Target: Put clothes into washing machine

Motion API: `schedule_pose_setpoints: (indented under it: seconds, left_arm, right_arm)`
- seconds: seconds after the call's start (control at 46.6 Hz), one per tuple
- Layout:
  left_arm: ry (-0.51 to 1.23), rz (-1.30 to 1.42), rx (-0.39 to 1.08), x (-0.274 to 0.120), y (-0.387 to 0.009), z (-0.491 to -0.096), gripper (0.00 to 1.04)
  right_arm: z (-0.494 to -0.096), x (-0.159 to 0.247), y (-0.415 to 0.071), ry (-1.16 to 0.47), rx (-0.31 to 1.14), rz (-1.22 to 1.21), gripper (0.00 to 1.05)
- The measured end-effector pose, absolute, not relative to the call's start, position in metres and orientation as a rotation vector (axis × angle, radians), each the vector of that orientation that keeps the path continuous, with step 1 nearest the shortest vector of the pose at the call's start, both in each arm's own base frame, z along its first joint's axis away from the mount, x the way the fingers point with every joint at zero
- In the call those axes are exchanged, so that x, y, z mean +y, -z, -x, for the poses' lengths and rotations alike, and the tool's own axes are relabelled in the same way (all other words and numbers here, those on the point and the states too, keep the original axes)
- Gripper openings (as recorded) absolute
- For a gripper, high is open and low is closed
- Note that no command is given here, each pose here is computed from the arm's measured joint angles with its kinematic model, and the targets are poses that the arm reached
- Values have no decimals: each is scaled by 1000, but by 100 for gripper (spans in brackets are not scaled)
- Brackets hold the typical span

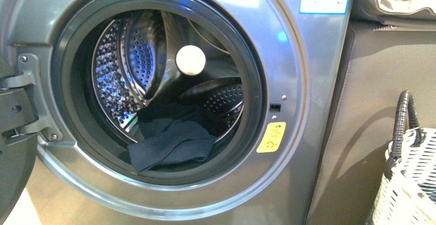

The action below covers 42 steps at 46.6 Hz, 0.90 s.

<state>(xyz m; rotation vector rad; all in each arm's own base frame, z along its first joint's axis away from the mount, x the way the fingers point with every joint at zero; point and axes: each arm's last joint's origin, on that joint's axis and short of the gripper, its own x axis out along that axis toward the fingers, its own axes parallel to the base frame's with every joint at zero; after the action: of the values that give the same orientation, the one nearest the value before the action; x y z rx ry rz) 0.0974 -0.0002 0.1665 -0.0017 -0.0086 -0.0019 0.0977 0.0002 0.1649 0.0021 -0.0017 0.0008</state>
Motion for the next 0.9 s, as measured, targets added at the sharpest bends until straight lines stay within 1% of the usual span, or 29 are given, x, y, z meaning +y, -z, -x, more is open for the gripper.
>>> schedule_pose_setpoints:
  seconds: [0.493, 0.515, 0.558, 0.579, 0.901]
  left_arm:
    - [2, 2, -5, 0, -166, -97, 5]
    - [2, 2, -5, 0, -166, -97, 8]
    - [2, 2, -5, 0, -166, -97, 15]
    - [2, 2, -5, 0, -166, -97, 19]
    - [2, 2, -5, 0, -166, -97, 72]
  right_arm:
    - [-98, 0, -165, -1, -1, -2, 2]
    - [-98, 0, -165, -1, -1, -1, 3]
    - [-98, 0, -165, -1, -1, -1, 10]
    - [-98, 0, -165, -1, -1, -1, 15]
    - [-98, 0, -165, -1, -1, -1, 68]
